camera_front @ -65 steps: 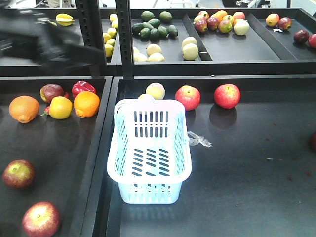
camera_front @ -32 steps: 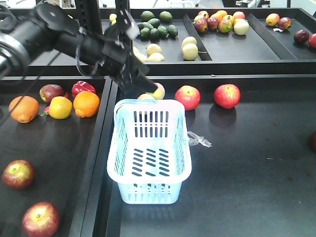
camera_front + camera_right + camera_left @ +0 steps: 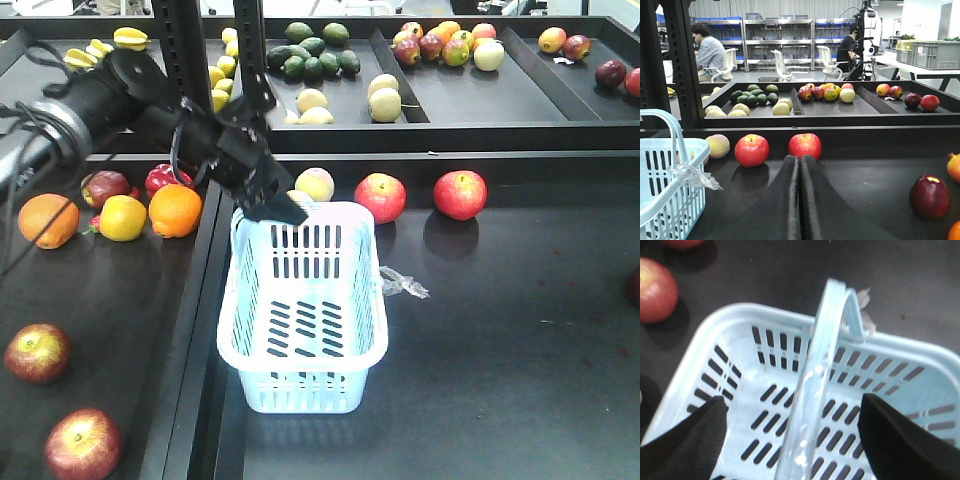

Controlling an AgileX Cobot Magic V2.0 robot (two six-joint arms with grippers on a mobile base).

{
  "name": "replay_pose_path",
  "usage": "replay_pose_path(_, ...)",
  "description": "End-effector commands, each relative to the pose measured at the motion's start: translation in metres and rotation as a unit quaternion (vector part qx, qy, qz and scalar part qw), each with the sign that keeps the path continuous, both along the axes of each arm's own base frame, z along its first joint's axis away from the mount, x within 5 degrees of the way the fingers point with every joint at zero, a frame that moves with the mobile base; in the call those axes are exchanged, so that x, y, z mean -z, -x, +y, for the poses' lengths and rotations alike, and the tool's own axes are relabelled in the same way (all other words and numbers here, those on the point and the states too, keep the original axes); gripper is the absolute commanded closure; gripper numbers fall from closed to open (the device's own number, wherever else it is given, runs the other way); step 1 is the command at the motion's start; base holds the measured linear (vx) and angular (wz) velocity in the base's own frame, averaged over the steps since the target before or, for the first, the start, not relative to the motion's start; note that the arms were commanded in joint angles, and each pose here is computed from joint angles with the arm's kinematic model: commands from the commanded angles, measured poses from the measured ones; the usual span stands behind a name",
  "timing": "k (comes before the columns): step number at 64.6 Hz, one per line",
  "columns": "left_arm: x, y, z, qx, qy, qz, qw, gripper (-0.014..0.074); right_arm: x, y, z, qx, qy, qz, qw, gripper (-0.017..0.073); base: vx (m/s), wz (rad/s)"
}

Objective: Pick three apples into basket with both arms
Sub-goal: 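Reach the left gripper down to the light-blue basket's handle, then close the left gripper on the handle and lift the basket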

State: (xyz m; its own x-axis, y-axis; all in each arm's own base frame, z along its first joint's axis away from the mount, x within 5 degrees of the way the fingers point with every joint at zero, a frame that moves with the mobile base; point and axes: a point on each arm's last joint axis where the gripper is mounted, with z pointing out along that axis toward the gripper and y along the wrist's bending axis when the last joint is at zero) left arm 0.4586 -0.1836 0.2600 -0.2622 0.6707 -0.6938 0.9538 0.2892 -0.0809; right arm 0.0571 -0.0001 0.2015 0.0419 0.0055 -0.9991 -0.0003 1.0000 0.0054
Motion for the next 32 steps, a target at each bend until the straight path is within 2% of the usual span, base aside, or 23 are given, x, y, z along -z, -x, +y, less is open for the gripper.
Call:
replay_pose_path(1,-0.029,0.005,-0.004,0.000,0.017,-0.039,0.999,0.0068,-0.004,-0.001,0.000,-0.002,0.006,-0.024,1.000,0.0568,0.00,0.00)
replay_pose_path(15,-0.017,0.003,-0.006,0.005,0.015,-0.018,1.000,0.0129,-0.004,-0.001,0.000,-0.002,0.006,-0.024,1.000,0.0568,0.00,0.00)
replay_pose_path(20,-0.020,0.006,-0.007,0.011,0.025,-0.011,1.000,0.0209,-0.004,-0.001,0.000,-0.002,0.006,-0.024,1.000,0.0568,0.00,0.00)
replay_pose_path(26,-0.026,0.010,-0.007,0.019,0.029,-0.007,0.999,0.0344,-0.004,-0.001,0.000,-0.002,0.006,-0.024,1.000,0.0568,0.00,0.00)
replay_pose_path(32,-0.035,0.013,-0.006,-0.002,0.034,0.005,0.999,0.0519,-0.004,-0.001,0.000,-0.002,0.006,-0.024,1.000,0.0568,0.00,0.00)
